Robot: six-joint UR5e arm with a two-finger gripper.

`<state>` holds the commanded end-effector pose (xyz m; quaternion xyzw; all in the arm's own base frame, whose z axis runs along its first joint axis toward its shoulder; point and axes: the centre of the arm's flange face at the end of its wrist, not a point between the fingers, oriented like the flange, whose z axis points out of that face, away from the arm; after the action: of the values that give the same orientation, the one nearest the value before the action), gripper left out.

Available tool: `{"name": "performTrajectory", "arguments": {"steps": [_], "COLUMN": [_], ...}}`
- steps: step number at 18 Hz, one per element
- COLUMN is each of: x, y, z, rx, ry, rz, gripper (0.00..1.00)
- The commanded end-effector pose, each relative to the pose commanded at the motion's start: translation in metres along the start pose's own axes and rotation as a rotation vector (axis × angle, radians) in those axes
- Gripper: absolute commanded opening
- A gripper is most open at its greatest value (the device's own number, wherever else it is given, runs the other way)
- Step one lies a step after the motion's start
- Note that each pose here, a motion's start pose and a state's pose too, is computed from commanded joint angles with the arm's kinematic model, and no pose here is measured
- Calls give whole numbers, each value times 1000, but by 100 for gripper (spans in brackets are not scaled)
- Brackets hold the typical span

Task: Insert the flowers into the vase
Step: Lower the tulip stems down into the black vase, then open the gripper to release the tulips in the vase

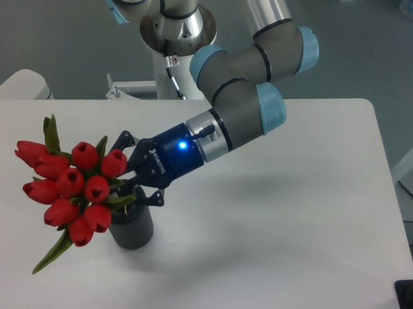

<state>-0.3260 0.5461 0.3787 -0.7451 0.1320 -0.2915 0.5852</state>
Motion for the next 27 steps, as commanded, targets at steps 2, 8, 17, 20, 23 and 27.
{"name": "performTrajectory", "arguments": {"steps": [2, 8, 17, 20, 23, 27], "x": [2, 5, 6, 3, 3, 2], "y": [12, 40, 70, 77, 85, 91], "z": [1, 9, 11, 12, 11, 9], "rx": [-1, -12, -15, -15, -15, -14], "ry": [2, 15, 21, 24, 23, 21], "rz": [2, 45, 82, 94, 105, 115], "gripper": [15, 15, 18, 19, 20, 25]}}
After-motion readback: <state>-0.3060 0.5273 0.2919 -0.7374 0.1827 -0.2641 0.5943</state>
